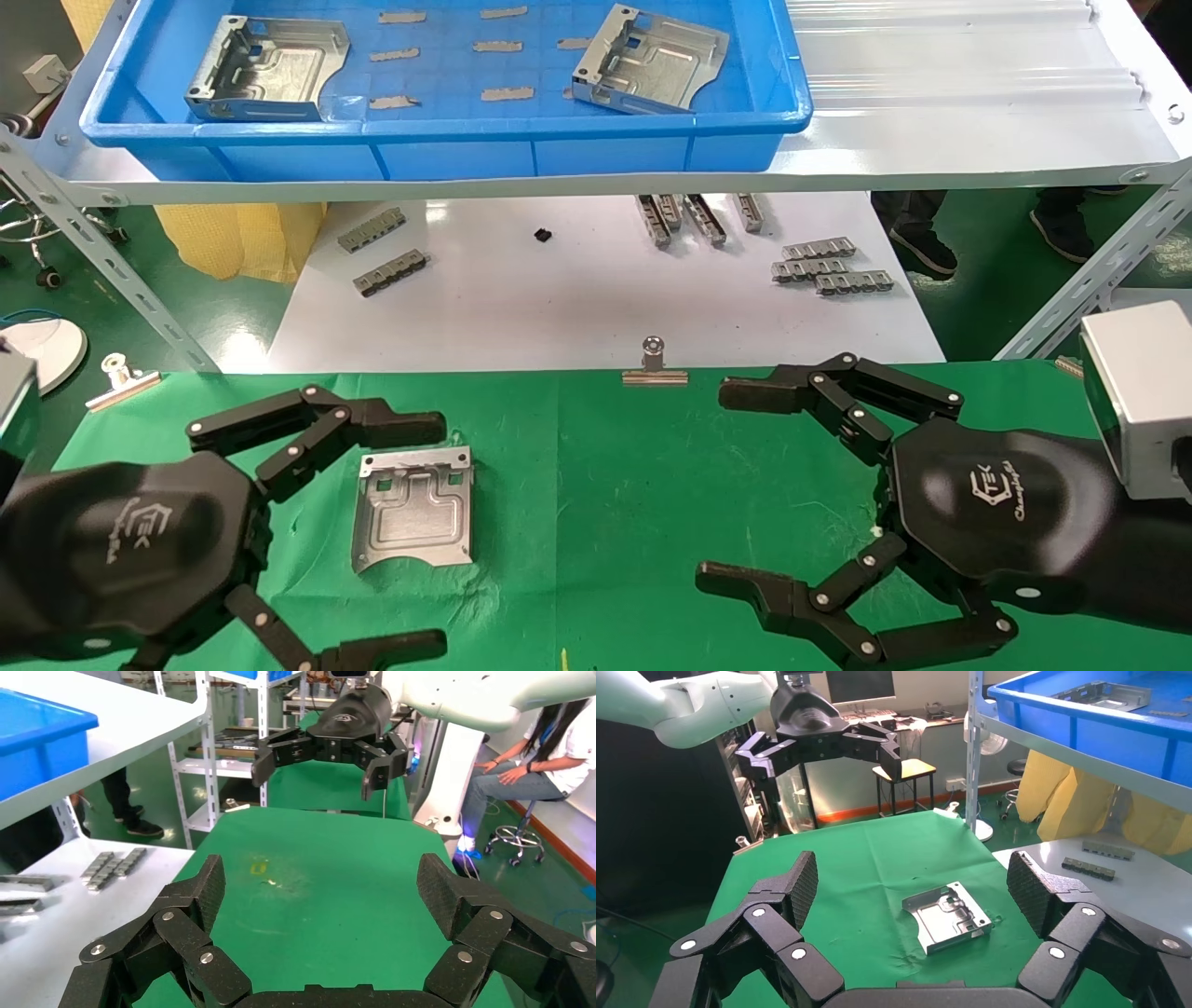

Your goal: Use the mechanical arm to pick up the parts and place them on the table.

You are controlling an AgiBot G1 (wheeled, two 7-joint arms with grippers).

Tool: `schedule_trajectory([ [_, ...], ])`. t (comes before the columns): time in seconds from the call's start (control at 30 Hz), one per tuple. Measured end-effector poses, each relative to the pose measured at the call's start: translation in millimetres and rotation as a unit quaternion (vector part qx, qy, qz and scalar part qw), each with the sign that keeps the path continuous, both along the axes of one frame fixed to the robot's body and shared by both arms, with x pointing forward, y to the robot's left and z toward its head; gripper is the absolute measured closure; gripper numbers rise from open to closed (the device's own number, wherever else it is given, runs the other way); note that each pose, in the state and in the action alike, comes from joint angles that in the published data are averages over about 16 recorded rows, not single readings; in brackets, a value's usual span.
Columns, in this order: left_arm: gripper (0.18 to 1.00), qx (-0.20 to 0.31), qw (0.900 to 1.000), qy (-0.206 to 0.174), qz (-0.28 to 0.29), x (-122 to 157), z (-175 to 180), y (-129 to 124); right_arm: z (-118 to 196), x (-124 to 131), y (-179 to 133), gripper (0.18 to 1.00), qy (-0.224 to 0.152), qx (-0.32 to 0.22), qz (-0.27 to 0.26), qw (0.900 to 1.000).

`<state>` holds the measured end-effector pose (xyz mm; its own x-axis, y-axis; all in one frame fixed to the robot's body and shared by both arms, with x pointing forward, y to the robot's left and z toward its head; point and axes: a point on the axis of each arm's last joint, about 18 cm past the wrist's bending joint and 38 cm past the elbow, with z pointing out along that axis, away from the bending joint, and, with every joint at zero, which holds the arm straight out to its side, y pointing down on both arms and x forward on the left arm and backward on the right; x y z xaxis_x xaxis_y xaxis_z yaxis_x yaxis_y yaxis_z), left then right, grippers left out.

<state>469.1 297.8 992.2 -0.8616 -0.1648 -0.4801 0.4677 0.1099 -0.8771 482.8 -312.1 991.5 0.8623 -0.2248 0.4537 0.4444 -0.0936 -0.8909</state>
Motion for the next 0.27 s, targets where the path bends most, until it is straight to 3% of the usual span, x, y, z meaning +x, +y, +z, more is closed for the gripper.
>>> schedule_trajectory([
  [0.27,0.183,-0.001,1.0000,0.000,0.001,0.4,0.2,0.4,0.0,0.0,0.0,0.179,0.000,0.000,0.000,1.000],
])
